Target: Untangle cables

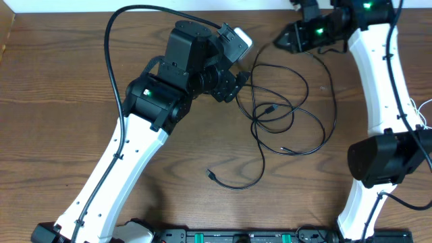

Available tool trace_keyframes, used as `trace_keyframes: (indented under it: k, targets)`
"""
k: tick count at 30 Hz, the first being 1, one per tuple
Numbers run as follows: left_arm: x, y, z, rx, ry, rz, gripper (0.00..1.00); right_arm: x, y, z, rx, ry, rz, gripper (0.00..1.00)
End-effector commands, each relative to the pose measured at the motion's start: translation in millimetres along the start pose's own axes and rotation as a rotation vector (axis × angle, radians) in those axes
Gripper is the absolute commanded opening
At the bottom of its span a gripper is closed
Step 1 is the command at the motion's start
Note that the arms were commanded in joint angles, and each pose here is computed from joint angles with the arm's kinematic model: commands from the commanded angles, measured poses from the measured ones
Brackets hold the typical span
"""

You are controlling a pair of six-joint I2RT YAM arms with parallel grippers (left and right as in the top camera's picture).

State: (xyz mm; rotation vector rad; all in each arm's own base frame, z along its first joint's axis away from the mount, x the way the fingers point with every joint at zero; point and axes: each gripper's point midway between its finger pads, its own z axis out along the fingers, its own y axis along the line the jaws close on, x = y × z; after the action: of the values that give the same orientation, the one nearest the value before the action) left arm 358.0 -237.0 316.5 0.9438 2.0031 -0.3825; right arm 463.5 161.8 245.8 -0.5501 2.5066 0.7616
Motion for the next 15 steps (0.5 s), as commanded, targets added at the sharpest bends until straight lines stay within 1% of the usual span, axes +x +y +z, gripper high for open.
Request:
trace_keyframes:
  k: [1, 5, 10, 13, 15]
  targets:
    - [-1, 0, -1, 0.009, -0.003, 0.008, 0.74, 1, -5, 5, 0.063, 0.016, 0.056, 0.99]
    - [0, -1, -1, 0.009, 0.001, 0.03, 0.74, 15, -22, 2, 0.164, 0.062, 0.148, 0.99]
    - [2, 4, -1, -0.014, 0.008, 0.033, 0.74, 58, -50, -13, 0.38, 0.214, 0.287, 0.99]
    - [2, 4, -1, -0.016, 0.008, 0.033, 0.74, 86, -56, -25, 0.474, 0.311, 0.377, 0.99]
    - [2, 4, -1, -0.016, 0.008, 0.033, 0.74, 103, -54, -33, 0.498, 0.384, 0.409, 0.99]
